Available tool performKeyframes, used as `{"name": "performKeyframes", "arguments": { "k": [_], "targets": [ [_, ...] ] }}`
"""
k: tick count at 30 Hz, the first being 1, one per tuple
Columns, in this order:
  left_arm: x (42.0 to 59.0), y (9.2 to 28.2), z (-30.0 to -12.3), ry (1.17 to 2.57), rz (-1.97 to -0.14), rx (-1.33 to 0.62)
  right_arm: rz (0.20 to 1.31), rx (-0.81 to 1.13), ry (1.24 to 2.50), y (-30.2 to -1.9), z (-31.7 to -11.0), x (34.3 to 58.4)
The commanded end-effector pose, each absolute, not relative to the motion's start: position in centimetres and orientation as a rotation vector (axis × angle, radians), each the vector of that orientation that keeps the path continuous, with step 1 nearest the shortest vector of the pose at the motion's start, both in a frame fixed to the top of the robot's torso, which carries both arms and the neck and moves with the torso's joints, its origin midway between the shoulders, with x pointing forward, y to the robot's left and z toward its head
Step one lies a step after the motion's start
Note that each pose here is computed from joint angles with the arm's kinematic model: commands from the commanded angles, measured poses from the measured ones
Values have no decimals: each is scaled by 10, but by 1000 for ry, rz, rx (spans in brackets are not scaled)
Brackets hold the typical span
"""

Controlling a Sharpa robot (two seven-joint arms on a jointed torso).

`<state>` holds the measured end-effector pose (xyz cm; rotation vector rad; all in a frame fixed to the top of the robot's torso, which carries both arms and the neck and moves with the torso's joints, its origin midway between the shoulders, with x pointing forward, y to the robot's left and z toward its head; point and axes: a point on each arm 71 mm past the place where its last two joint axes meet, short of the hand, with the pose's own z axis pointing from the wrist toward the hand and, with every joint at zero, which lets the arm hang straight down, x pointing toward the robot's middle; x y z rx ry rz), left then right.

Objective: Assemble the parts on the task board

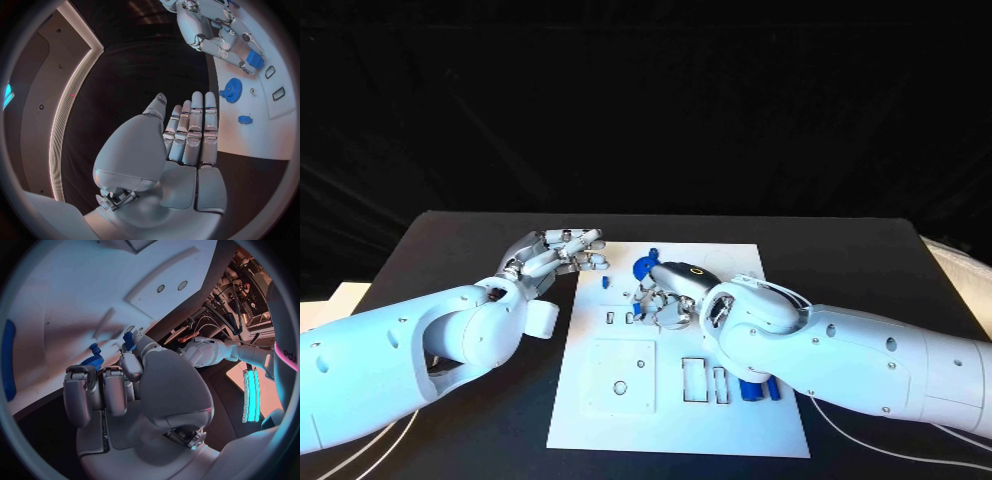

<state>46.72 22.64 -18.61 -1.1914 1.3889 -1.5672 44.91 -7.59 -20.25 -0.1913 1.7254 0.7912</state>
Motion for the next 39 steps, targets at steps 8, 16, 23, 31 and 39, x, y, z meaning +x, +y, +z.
{"name": "performKeyframes", "arguments": {
  "k": [8, 16, 23, 31, 39],
  "targets": [
    [466, 222, -184, 1380, -1599, -1183, 715, -278, 1756, -71, -211, 446],
    [466, 221, -184, 1384, -1601, -1183, 690, -297, 1751, -73, -213, 446],
    [466, 221, -184, 1385, -1603, -1183, 667, -305, 1744, -75, -213, 446],
    [466, 221, -185, 1387, -1604, -1184, 653, -331, 1765, -76, -215, 446],
    [466, 221, -185, 1388, -1604, -1184, 647, -354, 1788, -75, -217, 444]
  ]
}}
